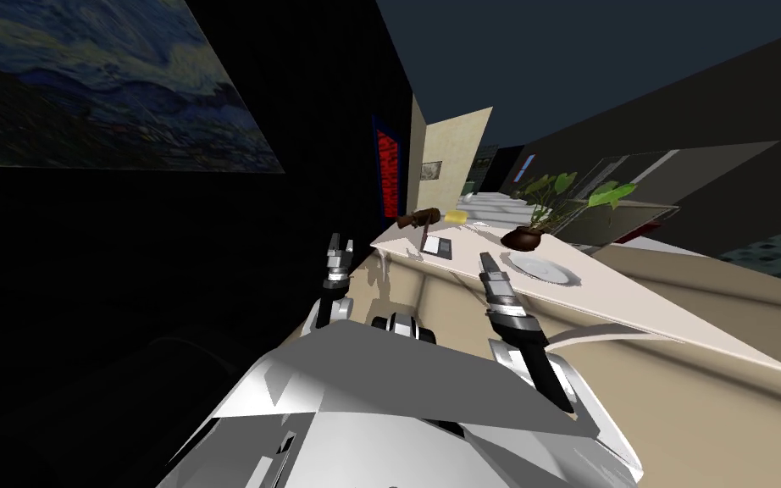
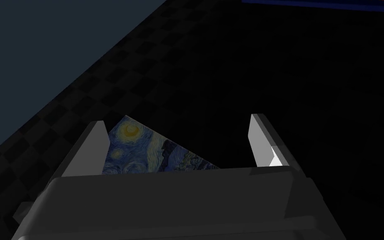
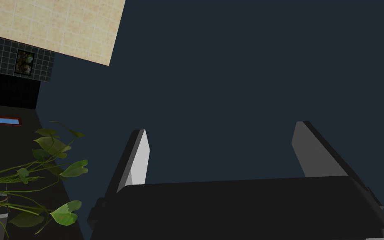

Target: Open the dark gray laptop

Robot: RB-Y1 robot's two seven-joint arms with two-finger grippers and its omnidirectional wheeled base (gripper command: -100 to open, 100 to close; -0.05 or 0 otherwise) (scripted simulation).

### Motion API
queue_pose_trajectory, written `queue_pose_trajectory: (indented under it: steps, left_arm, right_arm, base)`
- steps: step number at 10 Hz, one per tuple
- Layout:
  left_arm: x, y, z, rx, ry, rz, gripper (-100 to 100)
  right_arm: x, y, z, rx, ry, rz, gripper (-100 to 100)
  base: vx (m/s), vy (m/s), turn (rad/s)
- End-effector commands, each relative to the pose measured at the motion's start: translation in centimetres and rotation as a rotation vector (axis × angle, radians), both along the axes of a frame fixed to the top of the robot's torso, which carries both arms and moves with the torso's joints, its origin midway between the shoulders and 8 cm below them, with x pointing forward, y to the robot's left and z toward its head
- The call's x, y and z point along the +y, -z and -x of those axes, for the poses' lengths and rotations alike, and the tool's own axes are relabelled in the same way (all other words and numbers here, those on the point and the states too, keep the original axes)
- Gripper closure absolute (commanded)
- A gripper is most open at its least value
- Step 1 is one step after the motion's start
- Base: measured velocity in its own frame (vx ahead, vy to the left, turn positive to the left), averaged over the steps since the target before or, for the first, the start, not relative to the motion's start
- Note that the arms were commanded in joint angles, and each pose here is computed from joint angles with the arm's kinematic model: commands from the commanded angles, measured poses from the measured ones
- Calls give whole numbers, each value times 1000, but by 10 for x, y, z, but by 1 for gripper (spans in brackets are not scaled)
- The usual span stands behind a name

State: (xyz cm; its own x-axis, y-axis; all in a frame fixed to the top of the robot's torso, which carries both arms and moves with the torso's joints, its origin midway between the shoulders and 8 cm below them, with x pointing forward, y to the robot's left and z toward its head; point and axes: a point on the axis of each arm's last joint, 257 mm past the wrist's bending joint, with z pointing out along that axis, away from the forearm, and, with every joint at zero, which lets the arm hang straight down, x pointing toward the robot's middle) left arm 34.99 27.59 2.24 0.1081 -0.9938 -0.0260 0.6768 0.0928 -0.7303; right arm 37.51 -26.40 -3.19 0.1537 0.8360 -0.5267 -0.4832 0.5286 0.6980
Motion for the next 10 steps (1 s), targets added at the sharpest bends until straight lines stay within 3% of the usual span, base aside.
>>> queue_pose_trajectory:
  steps: [1, 10]
  left_arm:
    - [0, 0, 0, 0, 0, 0, 0]
    - [0, 0, 0, 0, 0, 0, 0]
  right_arm:
    - [-12, 25, -10, 78, 82, 153, -100]
    - [-77, 90, -27, 291, 331, 674, -100]
  base:
    - [109, 138, 50]
    - [107, 139, 34]
